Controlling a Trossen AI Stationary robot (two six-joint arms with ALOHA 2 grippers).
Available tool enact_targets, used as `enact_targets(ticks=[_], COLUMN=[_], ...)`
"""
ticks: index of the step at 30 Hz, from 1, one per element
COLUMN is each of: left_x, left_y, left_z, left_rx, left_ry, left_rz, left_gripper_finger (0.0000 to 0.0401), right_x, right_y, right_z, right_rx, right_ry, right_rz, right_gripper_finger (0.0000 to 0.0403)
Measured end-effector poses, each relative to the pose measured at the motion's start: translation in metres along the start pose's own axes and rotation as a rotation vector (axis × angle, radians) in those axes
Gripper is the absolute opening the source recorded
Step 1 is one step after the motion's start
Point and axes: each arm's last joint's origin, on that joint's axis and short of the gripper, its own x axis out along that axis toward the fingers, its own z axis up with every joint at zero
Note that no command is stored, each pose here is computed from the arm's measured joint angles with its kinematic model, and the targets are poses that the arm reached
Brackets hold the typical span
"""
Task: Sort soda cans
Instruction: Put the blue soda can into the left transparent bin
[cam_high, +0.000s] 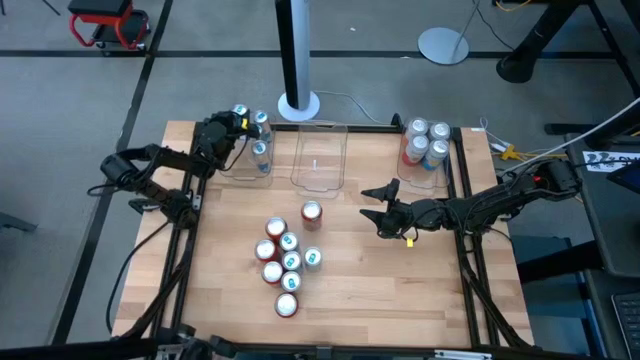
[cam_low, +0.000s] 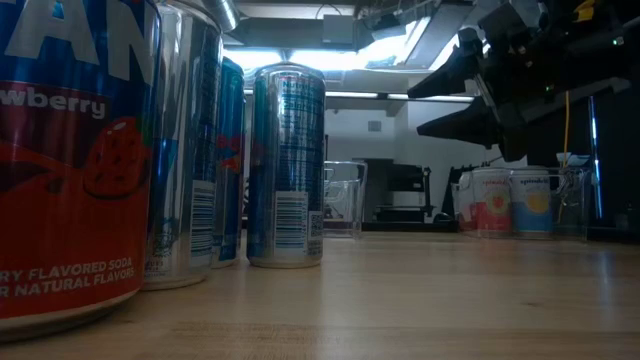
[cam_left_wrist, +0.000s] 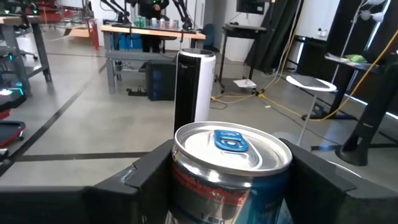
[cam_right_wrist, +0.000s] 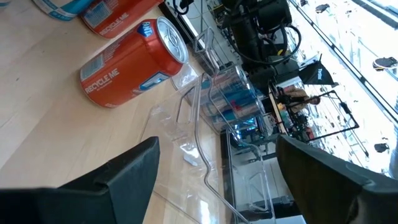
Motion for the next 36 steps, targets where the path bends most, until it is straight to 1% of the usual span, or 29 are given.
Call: enact_targets(ticks=[4, 6, 13, 16, 20, 23, 29, 32, 36], left_x=[0.000, 0.000, 0.000, -0.001, -0.003, -0.008, -0.022, -0.028, -0.029], left_y=[0.000, 0.000, 0.000, 0.000, -0.001, 0.000, 0.010, 0.017, 0.019], left_z=[0.000, 0.000, 0.001, 0.002, 0.005, 0.009, 0.015, 0.015, 0.015], left_rx=[0.018, 0.017, 0.011, 0.024, 0.036, 0.067, 0.131, 0.091, 0.086], left_ry=[0.003, 0.001, -0.019, -0.021, -0.017, -0.007, 0.010, -0.008, -0.015], left_rz=[0.002, 0.001, -0.007, -0.013, -0.053, -0.065, -0.054, -0.034, -0.033], left_gripper_finger=[0.0259, 0.0263, 0.0239, 0.0239, 0.0242, 0.0240, 0.0239, 0.0239, 0.0239], right_x=[0.000, 0.000, 0.000, 0.000, 0.000, 0.000, 0.000, 0.000, 0.000], right_y=[0.000, 0.000, 0.000, 0.000, 0.000, 0.001, 0.001, 0.001, 0.001], right_z=[0.000, 0.000, 0.000, 0.000, 0.000, 0.000, 0.000, 0.000, 0.000], right_rx=[-0.001, -0.001, 0.001, 0.001, 0.004, 0.008, 0.014, 0.014, 0.015], right_ry=[0.002, 0.001, 0.001, 0.001, 0.001, 0.000, -0.008, -0.009, -0.009], right_rz=[0.001, 0.002, 0.002, 0.002, 0.002, 0.007, 0.018, 0.018, 0.017], right_gripper_finger=[0.0321, 0.0321, 0.0321, 0.0321, 0.0321, 0.0321, 0.0321, 0.0321, 0.0321])
